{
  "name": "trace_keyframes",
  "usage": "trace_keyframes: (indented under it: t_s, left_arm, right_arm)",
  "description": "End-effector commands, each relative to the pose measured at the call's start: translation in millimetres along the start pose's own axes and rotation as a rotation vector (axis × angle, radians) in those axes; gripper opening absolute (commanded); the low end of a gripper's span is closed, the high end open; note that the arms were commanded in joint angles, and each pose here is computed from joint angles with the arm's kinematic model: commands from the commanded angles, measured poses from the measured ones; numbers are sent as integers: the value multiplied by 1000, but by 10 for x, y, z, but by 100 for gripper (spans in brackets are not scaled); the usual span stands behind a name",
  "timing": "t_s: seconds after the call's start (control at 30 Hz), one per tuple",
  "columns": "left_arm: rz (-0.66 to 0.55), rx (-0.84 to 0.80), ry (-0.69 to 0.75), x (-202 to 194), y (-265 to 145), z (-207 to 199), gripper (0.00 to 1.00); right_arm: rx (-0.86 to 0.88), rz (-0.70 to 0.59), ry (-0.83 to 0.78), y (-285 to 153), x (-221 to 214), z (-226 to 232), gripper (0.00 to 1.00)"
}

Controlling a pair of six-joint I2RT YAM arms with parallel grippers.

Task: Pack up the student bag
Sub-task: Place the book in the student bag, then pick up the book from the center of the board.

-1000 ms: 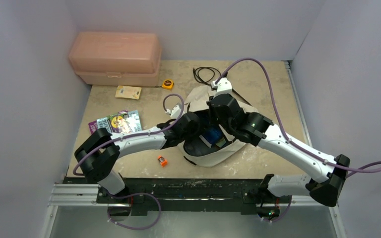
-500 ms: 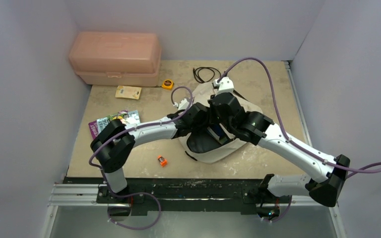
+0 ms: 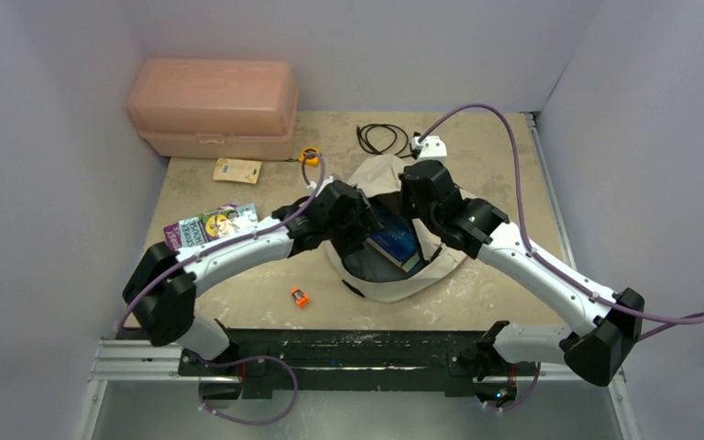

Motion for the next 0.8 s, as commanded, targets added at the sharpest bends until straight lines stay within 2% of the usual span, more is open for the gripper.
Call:
trace_keyframes:
  t_s: [0.0,0.23,0.33,0.43,0.47,0.5,0.6,0.77]
  left_arm:
    - [25,-63,146,-29,-508,111,78]
    - [49,-131,344,-70,-1230,440,78]
    - [34,-134,418,-41,-1529,593,78]
    - [-101,-98,477,199,-1909,728,79]
    - [-170,-81,487,320,-2046,771,80]
    - [-237,-56,495,442,-2173,820,81]
    - [-392,50,510,756,-2485,1006,87]
    - [-451,105,524,911,-2762,1063,86]
  right_arm:
    - [22,-15,19,72,1,57,0]
    - [141,60,12,141,-205,282,0]
    - [315,123,-25,109,-341,564,2]
    - [555,139,-13,-7,-426,931,2]
    - [618,122,-38,-41,-431,1006,25]
    - [673,115,-26,-82,-422,1088,41]
    - [808,85,19,-193,-291,1313,56]
    - [950,35,92,-288,-24,1704,73]
Point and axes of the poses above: each gripper's point midway between its finger pads, its own y axis out along the fingers, its own z axis along the line the jaws close on, x = y × z, the point moved 1 cm from there along -y, back along the fingers, and after that the axes turned 7 degrees about -y, right-handed, at the moved point
